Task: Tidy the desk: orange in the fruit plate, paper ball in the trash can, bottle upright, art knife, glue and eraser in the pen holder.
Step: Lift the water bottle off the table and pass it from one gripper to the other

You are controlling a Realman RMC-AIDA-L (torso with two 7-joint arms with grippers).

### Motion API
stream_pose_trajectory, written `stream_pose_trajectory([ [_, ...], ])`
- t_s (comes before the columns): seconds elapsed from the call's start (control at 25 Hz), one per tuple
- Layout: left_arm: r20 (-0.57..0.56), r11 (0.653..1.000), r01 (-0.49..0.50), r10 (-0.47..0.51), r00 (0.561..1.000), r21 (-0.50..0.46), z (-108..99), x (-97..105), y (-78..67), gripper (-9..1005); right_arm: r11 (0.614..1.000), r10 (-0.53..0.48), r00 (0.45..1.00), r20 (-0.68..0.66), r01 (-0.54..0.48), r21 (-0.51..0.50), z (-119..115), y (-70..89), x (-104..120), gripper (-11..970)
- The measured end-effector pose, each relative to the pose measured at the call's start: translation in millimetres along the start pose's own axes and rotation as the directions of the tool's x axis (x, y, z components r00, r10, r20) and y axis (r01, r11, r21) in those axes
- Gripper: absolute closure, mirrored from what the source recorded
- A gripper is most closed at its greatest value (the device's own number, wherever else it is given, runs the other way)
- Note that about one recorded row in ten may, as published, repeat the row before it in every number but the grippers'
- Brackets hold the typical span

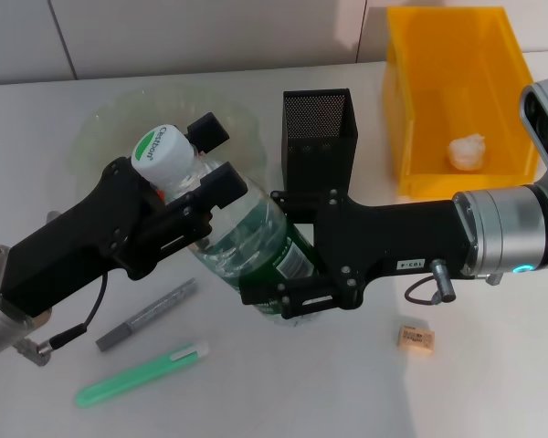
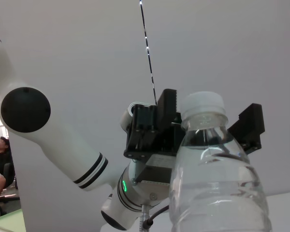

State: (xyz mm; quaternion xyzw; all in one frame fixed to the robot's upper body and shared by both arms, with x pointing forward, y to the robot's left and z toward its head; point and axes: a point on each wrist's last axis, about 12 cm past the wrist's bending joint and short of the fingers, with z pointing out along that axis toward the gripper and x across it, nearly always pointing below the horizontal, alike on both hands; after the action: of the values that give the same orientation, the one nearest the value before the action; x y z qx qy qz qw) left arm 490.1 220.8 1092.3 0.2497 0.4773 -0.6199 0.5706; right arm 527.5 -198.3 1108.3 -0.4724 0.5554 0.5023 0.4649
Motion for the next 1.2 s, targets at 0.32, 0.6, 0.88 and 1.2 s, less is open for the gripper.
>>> stream_pose_trajectory([
  [0.32,0.0,1.0,-0.013,0.013,1.0,0.0,-0.6,-0.6,0.1,398,1.0,0.0,1.0,0.002,0.0,-0.009,0.4,1.0,-0.2,180],
  [0.6,-0.011,0.999,-0.033,0.033,0.999,0.021,-0.1,0.8,-2.2,516,0.999,-0.016,1.0,-0.004,0.016,-0.037,2.1,4.7,1.6,178],
  [0.88,-0.012,0.999,-0.038,0.038,0.999,0.038,0.2,-0.7,-3.0,550,1.0,-0.005,1.0,-0.001,0.005,-0.031,0.9,6.3,4.8,176],
  [1.2,-0.021,0.998,-0.047,0.048,0.999,0.052,0.6,-2.6,-2.7,556,0.999,0.037,0.999,-0.01,-0.038,-0.03,-1.5,6.0,4.3,174],
])
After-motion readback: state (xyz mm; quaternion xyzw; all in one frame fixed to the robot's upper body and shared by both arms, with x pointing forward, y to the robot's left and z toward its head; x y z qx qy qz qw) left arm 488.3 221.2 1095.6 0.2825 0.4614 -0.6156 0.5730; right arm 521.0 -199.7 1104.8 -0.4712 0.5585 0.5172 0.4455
